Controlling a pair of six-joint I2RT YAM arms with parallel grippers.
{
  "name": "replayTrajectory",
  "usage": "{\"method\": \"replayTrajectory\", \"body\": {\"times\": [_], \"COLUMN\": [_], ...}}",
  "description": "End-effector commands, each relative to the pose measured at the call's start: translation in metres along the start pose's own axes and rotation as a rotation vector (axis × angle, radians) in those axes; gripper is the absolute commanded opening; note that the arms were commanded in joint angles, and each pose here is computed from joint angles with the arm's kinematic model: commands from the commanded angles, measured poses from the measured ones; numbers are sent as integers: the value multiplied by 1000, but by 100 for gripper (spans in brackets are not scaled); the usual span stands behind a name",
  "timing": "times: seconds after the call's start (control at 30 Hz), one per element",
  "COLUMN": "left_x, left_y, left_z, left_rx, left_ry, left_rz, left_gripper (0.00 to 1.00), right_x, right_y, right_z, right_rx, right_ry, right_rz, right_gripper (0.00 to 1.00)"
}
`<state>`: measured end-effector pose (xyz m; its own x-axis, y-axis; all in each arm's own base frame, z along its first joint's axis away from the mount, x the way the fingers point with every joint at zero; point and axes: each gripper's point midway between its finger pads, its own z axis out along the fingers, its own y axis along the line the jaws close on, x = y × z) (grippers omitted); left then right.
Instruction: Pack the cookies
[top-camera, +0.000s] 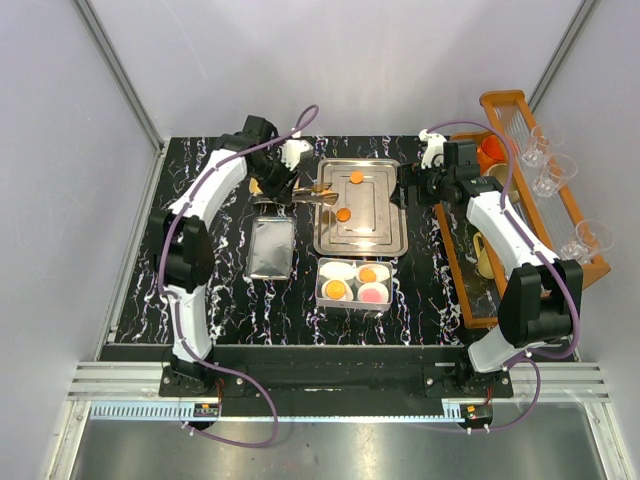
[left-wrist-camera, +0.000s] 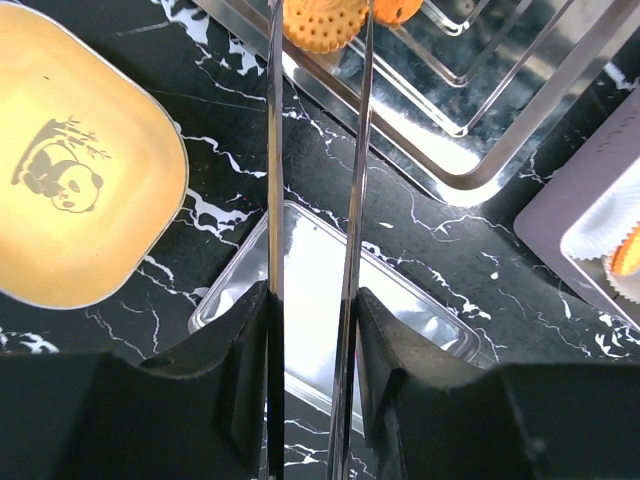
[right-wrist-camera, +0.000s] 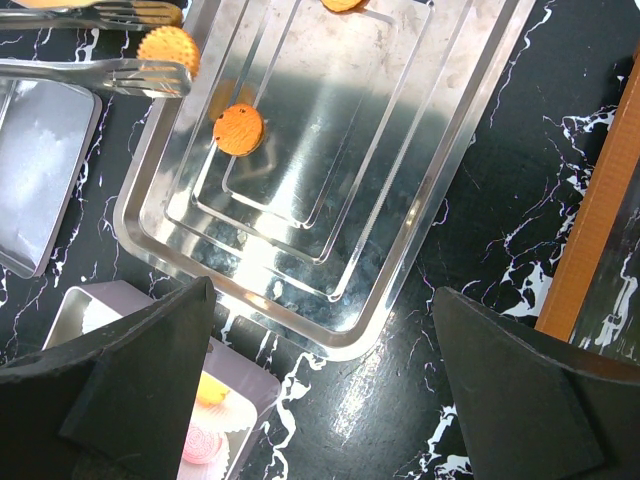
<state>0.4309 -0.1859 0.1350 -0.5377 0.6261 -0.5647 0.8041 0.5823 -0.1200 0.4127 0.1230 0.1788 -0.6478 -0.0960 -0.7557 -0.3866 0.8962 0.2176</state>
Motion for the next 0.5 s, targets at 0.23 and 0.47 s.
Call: {"method": "replayTrajectory", "body": {"times": [0.23,0.47], "left_x": [-24,2], "left_y": [-61,-118], "left_z": [-77,-81], "left_rx": [33,110], "left_ry": [-164,-110], "left_rz": [95,176], "left_gripper": [0,0], "right_x": [-9,-12], "right_y": [1,2], "right_z": [2,3], "right_rx": [-13,-23], "right_ry": [-34,-40], "right_rz": [0,-1], "right_gripper": [100,100]}}
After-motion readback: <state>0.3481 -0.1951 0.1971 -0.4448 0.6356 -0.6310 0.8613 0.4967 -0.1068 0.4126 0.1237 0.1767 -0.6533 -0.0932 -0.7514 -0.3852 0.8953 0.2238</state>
